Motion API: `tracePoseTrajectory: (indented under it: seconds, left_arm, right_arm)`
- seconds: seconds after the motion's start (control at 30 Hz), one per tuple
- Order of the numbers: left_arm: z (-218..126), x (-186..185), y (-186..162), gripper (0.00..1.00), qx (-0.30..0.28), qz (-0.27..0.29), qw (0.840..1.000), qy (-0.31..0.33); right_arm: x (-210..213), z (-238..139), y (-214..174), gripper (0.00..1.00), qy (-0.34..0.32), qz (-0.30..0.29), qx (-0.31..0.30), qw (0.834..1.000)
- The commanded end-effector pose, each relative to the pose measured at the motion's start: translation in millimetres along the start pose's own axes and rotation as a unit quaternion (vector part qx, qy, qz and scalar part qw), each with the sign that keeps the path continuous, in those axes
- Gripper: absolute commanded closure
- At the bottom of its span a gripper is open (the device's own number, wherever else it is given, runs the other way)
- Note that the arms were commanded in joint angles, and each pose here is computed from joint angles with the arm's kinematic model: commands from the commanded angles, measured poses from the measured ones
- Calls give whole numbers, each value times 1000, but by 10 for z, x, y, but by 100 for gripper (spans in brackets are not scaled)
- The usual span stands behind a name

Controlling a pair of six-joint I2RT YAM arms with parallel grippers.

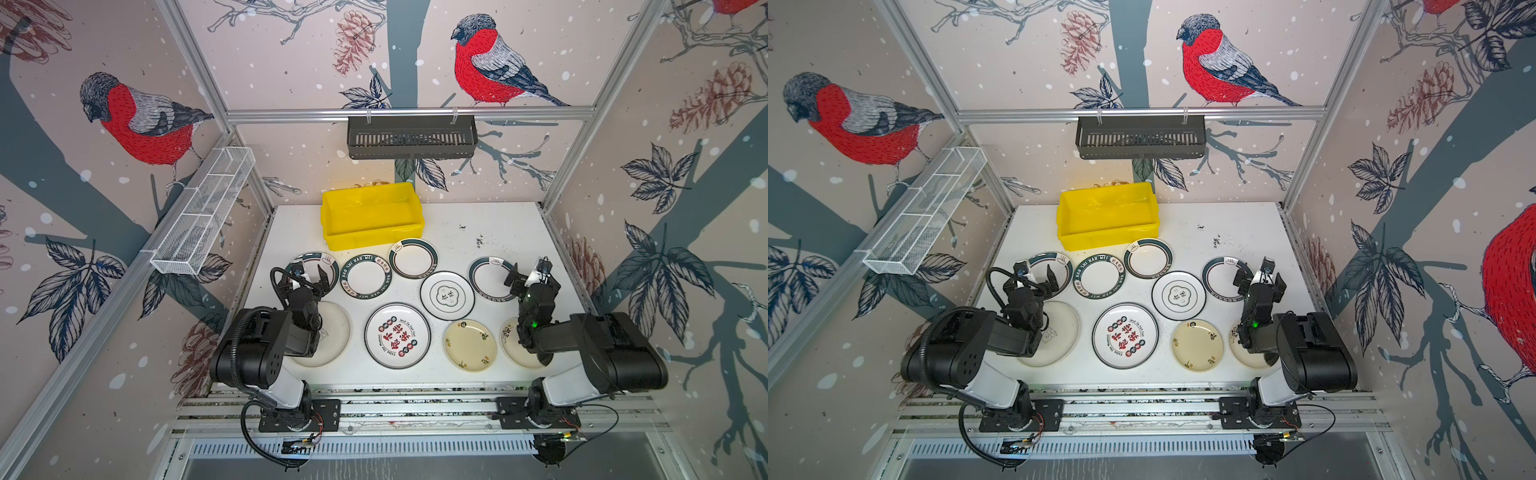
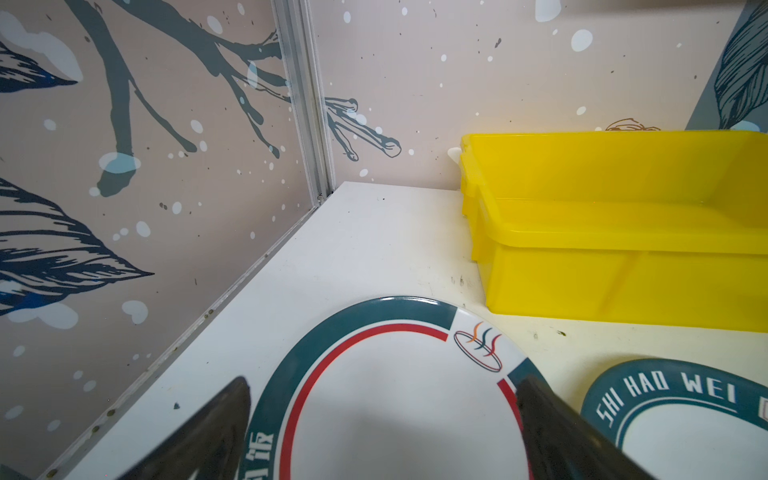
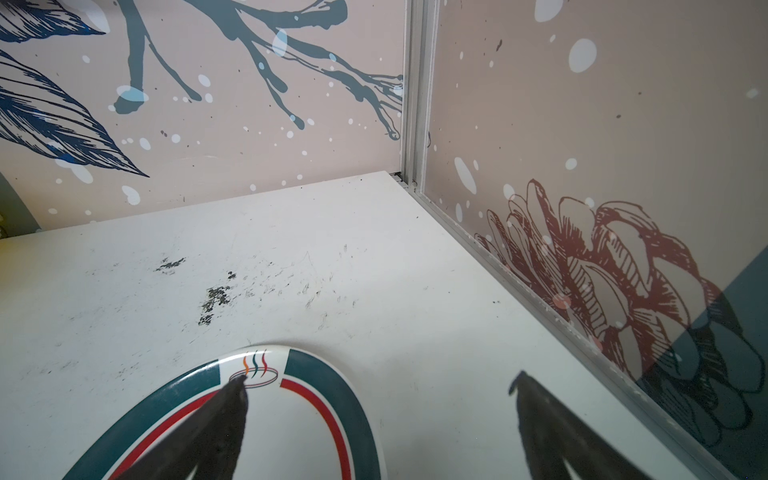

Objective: Place the plates into the plastic bin on the countertop

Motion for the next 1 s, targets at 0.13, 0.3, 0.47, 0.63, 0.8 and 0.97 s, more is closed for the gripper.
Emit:
tracePoseTrajectory:
  seconds: [0.13, 0.3, 0.47, 0.63, 0.8, 0.97]
  left_arm:
    - [2, -72, 193, 1, -18, 9, 1000, 12]
    - [181, -325, 660, 3, 37, -3, 999, -31]
    - [273, -659, 1044, 2, 41, -53, 993, -101]
    - [199, -1035, 1298, 2, 44, -83, 973, -211]
    - [88, -1340, 1402, 2, 40, -78, 958, -274]
    - [87, -1518, 1378, 2, 55, -76, 950, -298]
  right_arm:
    - [113, -8, 163, 0, 7, -21, -14, 1000]
    - [439, 59, 639, 0, 1, 0, 29, 1000]
    - [415, 207, 1014, 1, 84, 85, 154, 981]
    - [115, 227, 912, 1, 154, 192, 279, 928]
    - [66, 88, 621, 0, 173, 218, 338, 899]
    - [-84, 17, 346, 1, 132, 248, 390, 877]
Point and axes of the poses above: each gripper's point midway between its finger pads, its own z axis out along the fingers, its own x axis along the line the jaws close on, y = z × x, the point moved 10 cm from there along -z, back along the fingers, and after that the axes turned 1 degree about z, right-handed, at the moved point
